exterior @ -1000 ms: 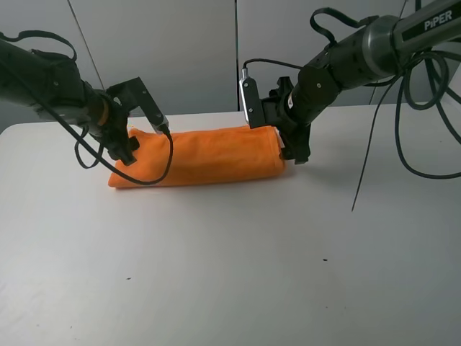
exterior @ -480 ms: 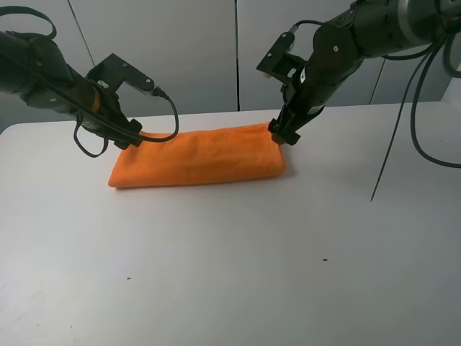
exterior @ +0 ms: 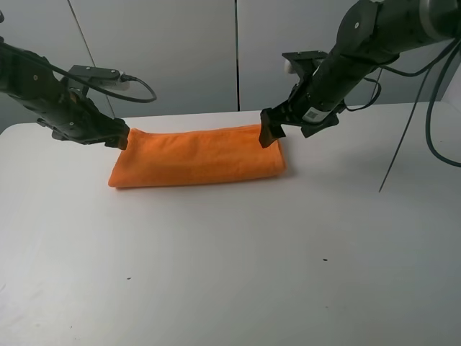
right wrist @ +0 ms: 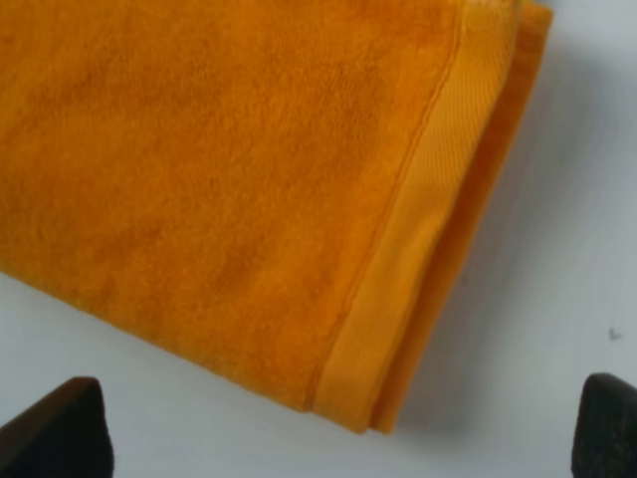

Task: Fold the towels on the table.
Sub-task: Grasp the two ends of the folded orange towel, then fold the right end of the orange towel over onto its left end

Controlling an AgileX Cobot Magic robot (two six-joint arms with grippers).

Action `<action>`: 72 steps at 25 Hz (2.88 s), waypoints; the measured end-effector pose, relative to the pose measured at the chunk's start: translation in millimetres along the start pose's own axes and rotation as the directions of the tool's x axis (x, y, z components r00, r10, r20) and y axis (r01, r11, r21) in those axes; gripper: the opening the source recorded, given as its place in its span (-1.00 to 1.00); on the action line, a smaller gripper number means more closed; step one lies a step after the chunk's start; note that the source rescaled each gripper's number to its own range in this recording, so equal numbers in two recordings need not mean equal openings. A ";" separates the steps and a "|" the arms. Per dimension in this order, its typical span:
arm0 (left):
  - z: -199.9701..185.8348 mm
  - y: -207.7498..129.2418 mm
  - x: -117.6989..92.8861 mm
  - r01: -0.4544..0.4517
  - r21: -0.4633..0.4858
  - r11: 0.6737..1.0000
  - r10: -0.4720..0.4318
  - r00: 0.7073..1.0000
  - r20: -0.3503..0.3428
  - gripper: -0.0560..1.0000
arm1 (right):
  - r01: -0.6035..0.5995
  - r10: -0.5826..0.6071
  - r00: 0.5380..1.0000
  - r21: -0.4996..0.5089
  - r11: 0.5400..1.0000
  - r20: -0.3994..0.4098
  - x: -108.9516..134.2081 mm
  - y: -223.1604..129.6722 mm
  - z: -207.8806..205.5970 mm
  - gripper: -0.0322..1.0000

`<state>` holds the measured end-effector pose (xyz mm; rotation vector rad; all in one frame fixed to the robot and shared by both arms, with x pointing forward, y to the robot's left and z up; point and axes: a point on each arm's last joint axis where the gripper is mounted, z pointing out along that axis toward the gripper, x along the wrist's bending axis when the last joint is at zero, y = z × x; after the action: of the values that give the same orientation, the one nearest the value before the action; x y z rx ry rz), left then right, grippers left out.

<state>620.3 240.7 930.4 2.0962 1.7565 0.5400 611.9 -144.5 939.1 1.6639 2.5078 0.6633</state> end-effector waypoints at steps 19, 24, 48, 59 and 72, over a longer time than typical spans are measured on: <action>63.3 0.2 -4.7 -0.006 0.227 0.974 0.003 1.000 0.014 0.98 | -0.133 0.128 0.991 -0.134 0.982 -0.046 1.5 12.7 -1.2 1.00; 66.6 -0.7 -5.3 0.005 0.240 0.971 -0.009 1.000 0.015 0.98 | -0.158 0.153 0.987 -0.120 0.980 -0.043 -4.8 10.7 7.6 1.00; 69.6 -2.0 -5.8 -0.012 0.260 0.966 0.007 1.000 0.023 0.98 | -0.210 0.209 0.976 -0.018 0.978 -0.058 -17.5 11.4 61.9 1.00; 69.8 -1.5 -5.9 -0.021 0.259 0.966 0.015 1.000 0.026 0.98 | -0.159 0.156 0.982 -0.018 0.987 -0.105 -34.7 10.4 58.5 1.00; 69.8 -1.5 -5.9 -0.023 0.259 0.966 0.017 1.000 0.027 0.98 | -0.204 0.188 0.959 -0.055 0.978 -0.214 -54.5 12.0 55.1 1.00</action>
<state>653.0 233.5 868.8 2.2842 1.8814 0.3009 660.5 -171.7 883.8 1.9243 2.4304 0.9873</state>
